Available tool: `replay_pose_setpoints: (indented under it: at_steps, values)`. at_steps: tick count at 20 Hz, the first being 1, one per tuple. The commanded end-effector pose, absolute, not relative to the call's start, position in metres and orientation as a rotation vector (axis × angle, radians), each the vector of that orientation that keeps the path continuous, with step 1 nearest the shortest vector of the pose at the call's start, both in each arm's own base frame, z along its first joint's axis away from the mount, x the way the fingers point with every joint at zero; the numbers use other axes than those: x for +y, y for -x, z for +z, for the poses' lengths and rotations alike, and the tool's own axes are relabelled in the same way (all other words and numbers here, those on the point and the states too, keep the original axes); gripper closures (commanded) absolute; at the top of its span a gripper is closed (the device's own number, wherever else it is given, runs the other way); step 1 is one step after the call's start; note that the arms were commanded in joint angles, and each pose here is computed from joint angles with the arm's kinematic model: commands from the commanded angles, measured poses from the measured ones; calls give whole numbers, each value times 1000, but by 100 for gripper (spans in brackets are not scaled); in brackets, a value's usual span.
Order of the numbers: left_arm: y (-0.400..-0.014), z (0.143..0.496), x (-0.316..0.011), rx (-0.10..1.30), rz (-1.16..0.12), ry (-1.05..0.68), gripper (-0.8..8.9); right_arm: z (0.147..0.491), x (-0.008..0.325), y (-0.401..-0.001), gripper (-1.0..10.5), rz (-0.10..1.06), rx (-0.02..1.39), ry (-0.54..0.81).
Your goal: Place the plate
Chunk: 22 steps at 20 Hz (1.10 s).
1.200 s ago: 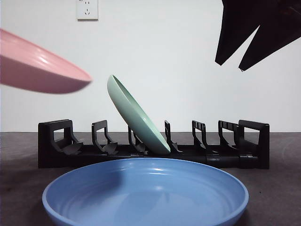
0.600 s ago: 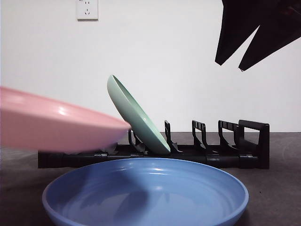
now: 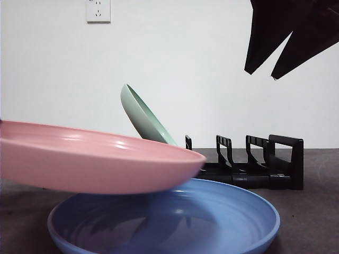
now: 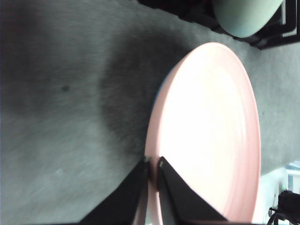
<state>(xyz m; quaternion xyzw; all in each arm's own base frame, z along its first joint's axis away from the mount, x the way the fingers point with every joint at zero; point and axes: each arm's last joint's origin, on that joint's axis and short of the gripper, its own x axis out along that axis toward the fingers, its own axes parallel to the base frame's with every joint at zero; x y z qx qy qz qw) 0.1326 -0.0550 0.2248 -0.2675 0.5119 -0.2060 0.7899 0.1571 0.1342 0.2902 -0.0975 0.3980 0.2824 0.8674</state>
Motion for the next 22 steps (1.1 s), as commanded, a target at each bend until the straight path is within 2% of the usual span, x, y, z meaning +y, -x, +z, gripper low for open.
replay_pose_setpoints:
  at_steps: [1,12,19,22]
  values:
    - [-141,221,-65,1115,-443,567,799,293,137,-158,669,596,819,207]
    - [-164,193,-119,1145,-447,430,798,292,136,-158,669,593,830,207]
    - [-160,186,-132,1114,-387,332,775,290,135,-156,669,588,857,218]
    - [-159,185,-132,1114,-379,325,621,290,134,-156,669,587,863,220]
